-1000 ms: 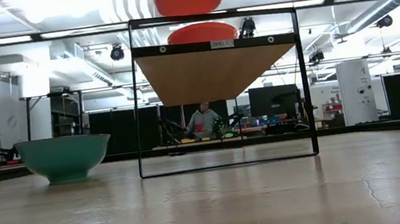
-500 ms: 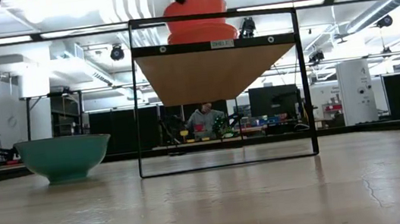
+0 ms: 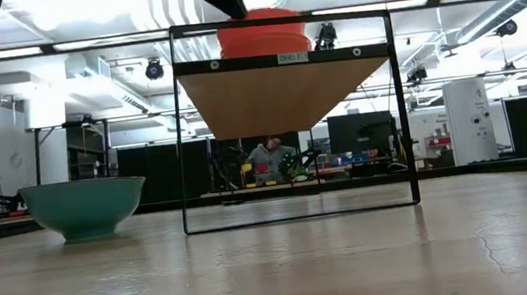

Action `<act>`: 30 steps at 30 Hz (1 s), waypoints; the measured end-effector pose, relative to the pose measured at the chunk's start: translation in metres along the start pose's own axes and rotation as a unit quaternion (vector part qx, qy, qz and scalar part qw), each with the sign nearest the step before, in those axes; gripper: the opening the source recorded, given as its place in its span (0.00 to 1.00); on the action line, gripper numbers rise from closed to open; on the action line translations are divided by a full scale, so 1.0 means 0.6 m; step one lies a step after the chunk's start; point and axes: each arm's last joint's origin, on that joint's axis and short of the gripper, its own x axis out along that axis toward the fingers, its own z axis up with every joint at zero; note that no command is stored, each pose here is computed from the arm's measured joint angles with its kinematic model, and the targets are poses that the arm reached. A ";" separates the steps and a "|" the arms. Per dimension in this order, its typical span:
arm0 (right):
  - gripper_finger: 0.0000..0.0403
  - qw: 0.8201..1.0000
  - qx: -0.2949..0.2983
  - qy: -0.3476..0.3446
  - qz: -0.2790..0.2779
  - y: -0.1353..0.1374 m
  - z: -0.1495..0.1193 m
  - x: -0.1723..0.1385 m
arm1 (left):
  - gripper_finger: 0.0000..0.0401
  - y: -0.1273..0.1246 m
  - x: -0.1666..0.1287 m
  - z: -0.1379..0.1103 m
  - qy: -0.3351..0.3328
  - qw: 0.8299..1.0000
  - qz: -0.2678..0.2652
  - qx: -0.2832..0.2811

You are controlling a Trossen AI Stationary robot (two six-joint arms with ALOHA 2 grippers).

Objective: Pick & Place Mini bowls
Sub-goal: Stack the orange bowl on top of the orange bowl on the shelf

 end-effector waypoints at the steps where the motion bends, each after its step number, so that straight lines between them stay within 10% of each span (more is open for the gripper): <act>1: 0.02 1.000 0.000 0.000 0.000 0.000 0.000 0.000 | 0.00 0.000 0.001 0.000 0.001 1.000 0.000 0.000; 18: 0.02 1.000 0.000 0.000 0.000 0.000 0.000 0.000 | 0.00 -0.001 0.002 0.003 -0.012 1.000 -0.012 -0.011; 30: 0.02 1.000 0.005 0.000 0.001 0.000 0.000 0.000 | 0.19 -0.001 0.000 0.003 -0.016 1.000 -0.016 -0.020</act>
